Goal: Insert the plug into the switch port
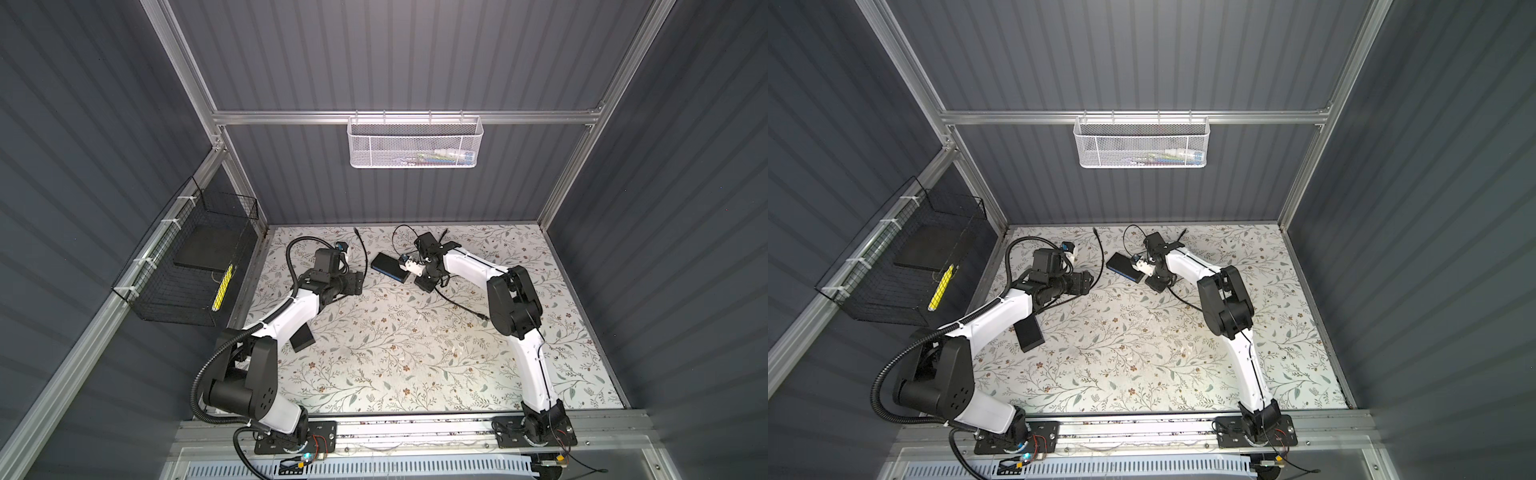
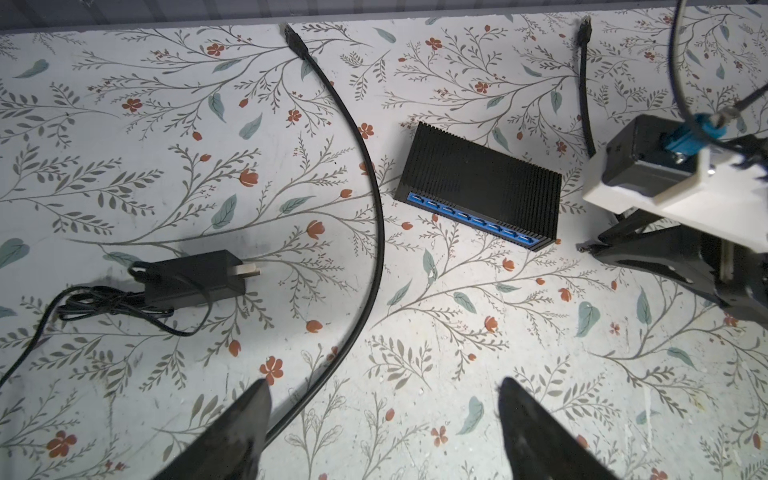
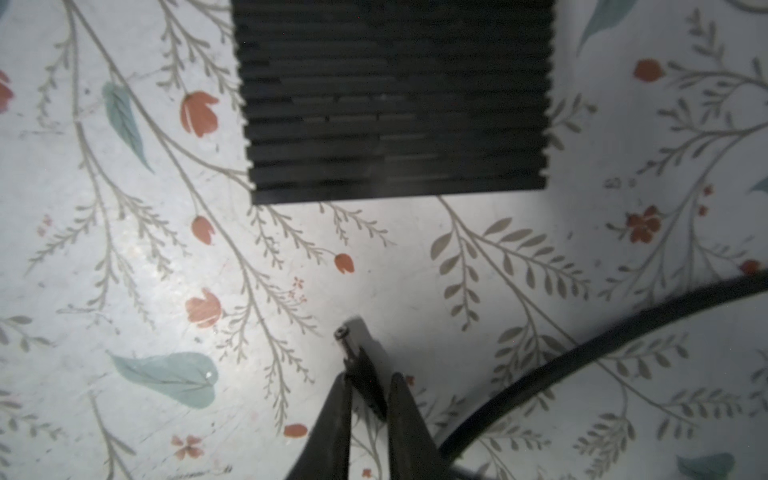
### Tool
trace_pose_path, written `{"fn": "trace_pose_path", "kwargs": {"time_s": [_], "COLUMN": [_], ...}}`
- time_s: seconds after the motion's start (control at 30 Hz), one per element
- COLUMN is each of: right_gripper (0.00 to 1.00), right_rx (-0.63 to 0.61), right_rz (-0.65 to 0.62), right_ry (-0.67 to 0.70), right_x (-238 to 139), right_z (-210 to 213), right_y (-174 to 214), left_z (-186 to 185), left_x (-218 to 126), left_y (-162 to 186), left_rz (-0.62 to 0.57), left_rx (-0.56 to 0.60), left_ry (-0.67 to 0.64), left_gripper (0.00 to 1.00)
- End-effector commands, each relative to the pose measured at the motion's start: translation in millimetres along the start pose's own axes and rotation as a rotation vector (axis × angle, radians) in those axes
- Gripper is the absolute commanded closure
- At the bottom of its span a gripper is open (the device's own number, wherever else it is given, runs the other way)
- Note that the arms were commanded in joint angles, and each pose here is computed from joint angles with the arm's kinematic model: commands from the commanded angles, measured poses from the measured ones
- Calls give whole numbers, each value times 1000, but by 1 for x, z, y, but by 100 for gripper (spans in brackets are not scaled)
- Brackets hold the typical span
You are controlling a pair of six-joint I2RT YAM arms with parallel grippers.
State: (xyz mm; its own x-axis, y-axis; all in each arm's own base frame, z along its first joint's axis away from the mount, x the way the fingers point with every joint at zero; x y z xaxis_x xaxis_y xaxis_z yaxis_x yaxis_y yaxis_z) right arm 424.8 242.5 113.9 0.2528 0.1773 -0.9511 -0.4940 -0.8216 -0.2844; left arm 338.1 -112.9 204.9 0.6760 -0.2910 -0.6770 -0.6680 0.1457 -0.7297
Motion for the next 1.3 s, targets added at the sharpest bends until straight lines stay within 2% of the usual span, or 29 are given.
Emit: {"fn": "trace_pose_path", "kwargs": {"time_s": [0.0, 0.1, 0.2, 0.47, 0.57, 0.6, 0.67, 0.8, 0.9, 1.07, 1.27], "right_gripper": [89, 97, 99, 99, 97, 92, 82, 76, 72, 66, 64], "right_rx": [-3, 18, 51, 156, 176, 174, 174, 296, 344, 379, 404], "right_rz": [74, 28, -44, -365, -428, -428, -370, -181, -76, -63, -10], "right_ry": [-1, -5, 4, 38, 70, 67, 91, 145, 169, 70, -12], "right_x": [13, -3, -30, -151, -184, -187, -178, -133, -104, -86, -59], "right_z": [6, 6, 4, -7, -9, -8, -8, -34, -45, -31, -14], "right_y": [6, 1, -3, -3, 6, 10, 17, 38, 45, 44, 54], "left_z": [0, 0, -1, -2, -3, -3, -4, -5, -5, -5, -5], "left_x": [-9, -11, -13, -25, -28, -29, -31, -32, -34, -35, -26], "left_y": [1, 0, -1, -3, -1, -1, -1, 1, 3, 1, 3], "left_rz": [-4, -9, -15, -41, -41, -43, -50, -48, -35, -36, -17], "left_rx": [17, 17, 13, 8, 6, 5, -1, -7, -2, 4, 4], "left_ry": [15, 17, 24, 37, 38, 40, 52, 69, 71, 58, 75], "left_gripper": [15, 15, 15, 17, 17, 18, 17, 18, 18, 19, 19]}}
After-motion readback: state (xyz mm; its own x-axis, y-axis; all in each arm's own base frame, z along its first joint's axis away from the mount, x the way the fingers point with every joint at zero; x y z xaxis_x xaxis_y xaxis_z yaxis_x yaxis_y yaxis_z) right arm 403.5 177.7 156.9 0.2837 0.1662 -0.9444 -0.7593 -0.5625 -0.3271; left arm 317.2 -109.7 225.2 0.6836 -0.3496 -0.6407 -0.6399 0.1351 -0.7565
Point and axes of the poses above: each gripper's point midway between its finger pads, its own x axis out along the fingers, its own z axis along the line the jaws close on, y = z × x, the point moved 10 cm from there along -x, back along the fingers, and after that the axes turned 1 degree about x, right-handed, at the moved point
